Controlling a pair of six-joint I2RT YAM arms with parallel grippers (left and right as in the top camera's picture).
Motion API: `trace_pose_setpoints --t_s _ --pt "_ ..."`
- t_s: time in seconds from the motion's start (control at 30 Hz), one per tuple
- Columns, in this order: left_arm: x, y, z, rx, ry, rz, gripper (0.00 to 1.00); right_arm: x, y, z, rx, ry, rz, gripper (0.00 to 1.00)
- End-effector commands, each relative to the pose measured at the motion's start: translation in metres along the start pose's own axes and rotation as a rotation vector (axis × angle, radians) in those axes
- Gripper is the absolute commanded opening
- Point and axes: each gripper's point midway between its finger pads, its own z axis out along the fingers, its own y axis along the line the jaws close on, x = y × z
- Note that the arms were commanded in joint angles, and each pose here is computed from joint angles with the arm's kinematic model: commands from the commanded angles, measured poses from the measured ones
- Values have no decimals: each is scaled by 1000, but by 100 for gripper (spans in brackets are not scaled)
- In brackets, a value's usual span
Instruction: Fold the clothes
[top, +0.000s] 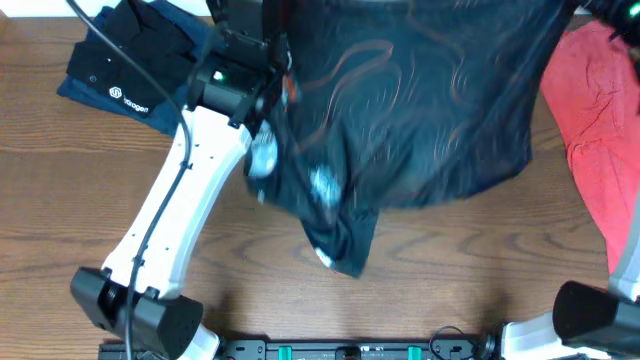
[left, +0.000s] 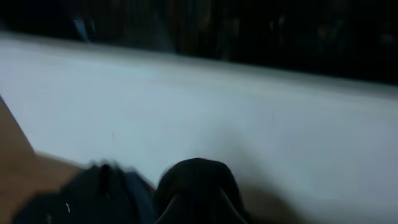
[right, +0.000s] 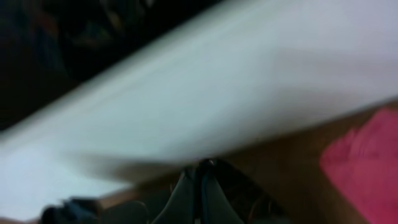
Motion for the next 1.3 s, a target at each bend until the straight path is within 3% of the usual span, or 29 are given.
trace_pose_setpoints --t_s 0.0,0.13,0.5,0.63,0.77,0.97,1.27 --pt "-93 32 -48 -38 -164 -31 6 -55 37 -63 -58 -161 -69 1" --pt "-72 39 -53 -50 -62 30 6 -35 26 -66 -1 -75 -84 1" --pt "136 58 -35 -121 611 182 6 102 -67 -23 274 411 69 1" --pt "172 63 -33 -154 718 260 6 119 -77 -20 294 461 87 2" --pt "174 67 -43 -161 749 282 6 121 -74 -28 296 474 79 2" --pt "133 74 -92 -119 701 230 6 101 -50 -71 268 392 18 2" --pt "80 61 -219 230 674 79 6 95 -10 -165 236 290 -17 2"
